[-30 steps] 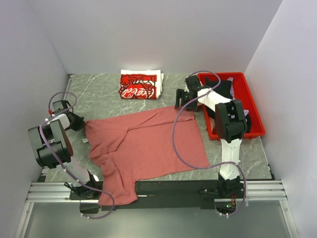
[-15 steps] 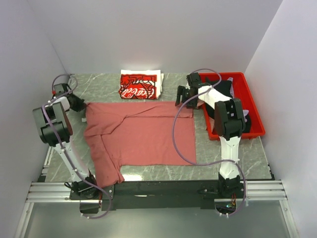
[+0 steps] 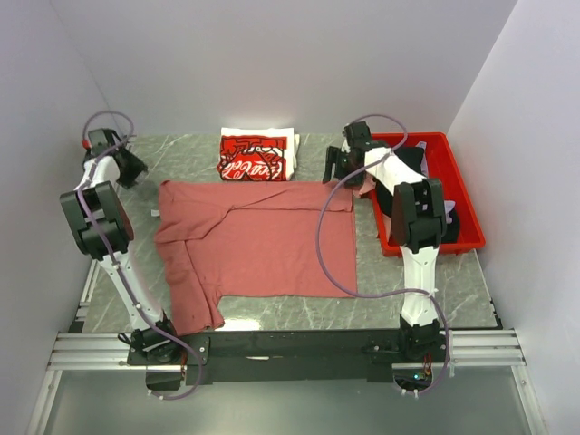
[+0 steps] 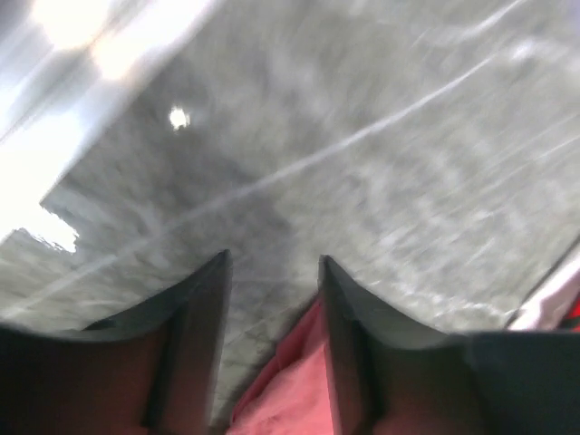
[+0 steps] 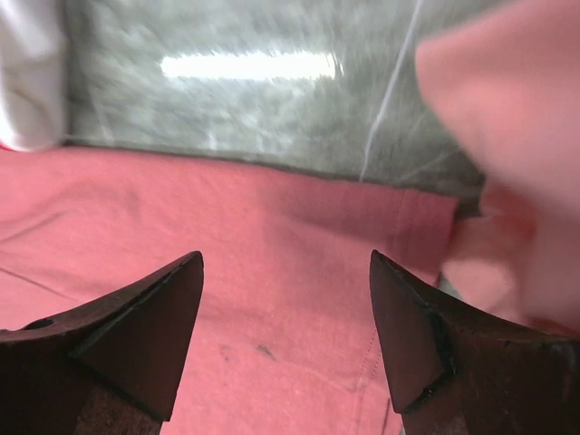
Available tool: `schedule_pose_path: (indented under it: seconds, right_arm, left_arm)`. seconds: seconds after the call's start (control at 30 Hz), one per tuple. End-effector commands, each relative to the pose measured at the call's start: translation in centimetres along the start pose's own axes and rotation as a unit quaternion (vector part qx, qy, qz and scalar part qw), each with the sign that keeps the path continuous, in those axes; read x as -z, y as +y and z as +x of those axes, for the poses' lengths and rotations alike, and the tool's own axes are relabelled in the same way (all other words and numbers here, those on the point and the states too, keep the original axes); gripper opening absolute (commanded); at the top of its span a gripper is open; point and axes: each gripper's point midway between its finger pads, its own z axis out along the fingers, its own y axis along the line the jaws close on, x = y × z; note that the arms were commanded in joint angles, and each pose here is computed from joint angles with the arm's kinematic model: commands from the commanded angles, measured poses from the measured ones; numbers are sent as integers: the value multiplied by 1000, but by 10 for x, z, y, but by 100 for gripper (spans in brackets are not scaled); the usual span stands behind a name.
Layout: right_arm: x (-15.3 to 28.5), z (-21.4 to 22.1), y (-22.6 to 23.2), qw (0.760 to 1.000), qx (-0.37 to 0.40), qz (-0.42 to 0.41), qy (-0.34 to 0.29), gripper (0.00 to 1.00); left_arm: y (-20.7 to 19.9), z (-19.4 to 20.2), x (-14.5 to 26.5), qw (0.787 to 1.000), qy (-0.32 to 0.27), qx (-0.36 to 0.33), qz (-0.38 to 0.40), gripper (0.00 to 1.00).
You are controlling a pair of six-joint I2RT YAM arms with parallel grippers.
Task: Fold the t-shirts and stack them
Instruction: Fold the tshirt
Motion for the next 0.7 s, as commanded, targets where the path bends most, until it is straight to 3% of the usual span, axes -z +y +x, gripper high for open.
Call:
schedule_pose_path:
  seconds: [0.0,0.03,0.07,0.13,0.23,0.37,0.43,0.53,0.67]
  right_arm:
    - [32,-38,11,998,29,-11,-46,80]
    - [48,-48,17,997,35,-17,-65,81]
    - [55,-51,21,996,40,-21,-72,81]
    - [76,-56,30,994,49,-29,-92,82]
    - [102,-51,40,991,53,-41,-113,83]
    - [114,-6,41,992,49,-48,-103,85]
    - [134,2,47,989,41,-64,-128,86]
    - [137,37,38,990,23,-71,-121,86]
    - [136,76,26,992,8,-70,-101,87]
  left_arm:
    - [-22,-51,38,998,-55,-13,-3,57]
    - [-28,-53,46,998,-56,-9,4,66]
    - [-29,-48,49,999,-52,-6,9,84]
    - [-49,-47,78,997,-65,-10,37,100]
    - [-68,-15,110,996,-61,-17,69,99]
    - [-74,60,147,995,-41,-45,75,99]
    - [-87,107,158,994,-23,-76,82,99]
    - [-67,179,166,992,21,-96,76,99]
    - [-55,224,181,990,35,-100,92,99]
